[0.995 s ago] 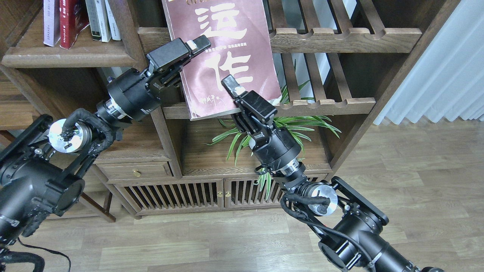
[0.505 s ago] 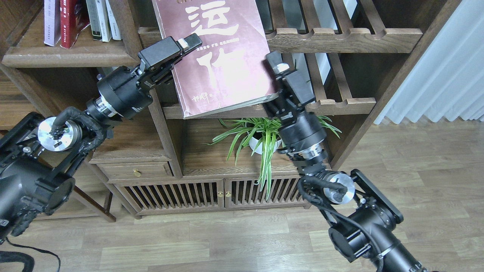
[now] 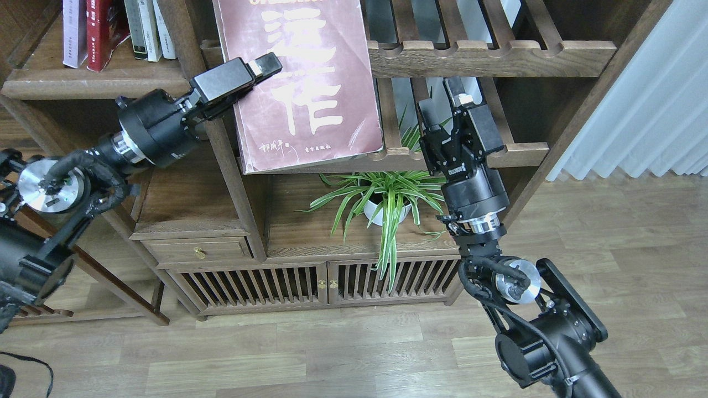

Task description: Organize books on shelf

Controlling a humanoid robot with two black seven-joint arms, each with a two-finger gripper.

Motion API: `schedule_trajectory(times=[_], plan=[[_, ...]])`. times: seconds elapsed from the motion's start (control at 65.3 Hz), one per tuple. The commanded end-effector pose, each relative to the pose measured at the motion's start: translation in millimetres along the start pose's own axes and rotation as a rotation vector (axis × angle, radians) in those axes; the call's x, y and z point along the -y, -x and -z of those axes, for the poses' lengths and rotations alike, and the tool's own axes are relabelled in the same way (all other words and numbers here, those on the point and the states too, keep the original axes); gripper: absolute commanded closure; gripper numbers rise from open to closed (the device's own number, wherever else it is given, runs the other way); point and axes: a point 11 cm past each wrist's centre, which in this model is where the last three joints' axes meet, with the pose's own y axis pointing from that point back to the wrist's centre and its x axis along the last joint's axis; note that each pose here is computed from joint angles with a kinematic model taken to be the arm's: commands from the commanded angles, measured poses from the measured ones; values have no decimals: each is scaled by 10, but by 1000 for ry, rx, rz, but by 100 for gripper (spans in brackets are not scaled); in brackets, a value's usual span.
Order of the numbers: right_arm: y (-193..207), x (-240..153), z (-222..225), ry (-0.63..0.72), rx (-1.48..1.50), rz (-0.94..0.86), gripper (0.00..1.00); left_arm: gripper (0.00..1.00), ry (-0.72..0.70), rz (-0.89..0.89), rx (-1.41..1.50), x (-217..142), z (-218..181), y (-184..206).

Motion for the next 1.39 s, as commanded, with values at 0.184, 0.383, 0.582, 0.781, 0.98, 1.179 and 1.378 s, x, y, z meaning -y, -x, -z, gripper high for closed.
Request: schedule_trajectory(times=[0.184,0.383,0.582,0.781,0.98,1.179,1.378], plan=[[-33,-34,-49,15,-1,-12,21,98,8,-33,172,-114,-476,183],[-37,-29,-92,30,-1,-13,21,98,38,-122,271,-464,-859,241],[-45,-18,-153,52,-2,-14,21,98,83,-235,399,-910,-1339,412],[-62,-24,-214,72,-2,-20,21,98,117,-347,493,-1293,-1706,564],[-66,-23,-225,78,-3,-21,21,98,145,-426,557,-1547,-1951,689],[-67,-15,-270,93,-2,-20,21,98,232,-457,595,-1764,-2211,832],[-60,1,-295,102,-1,-17,21,98,269,-506,639,-1928,-2360,898]])
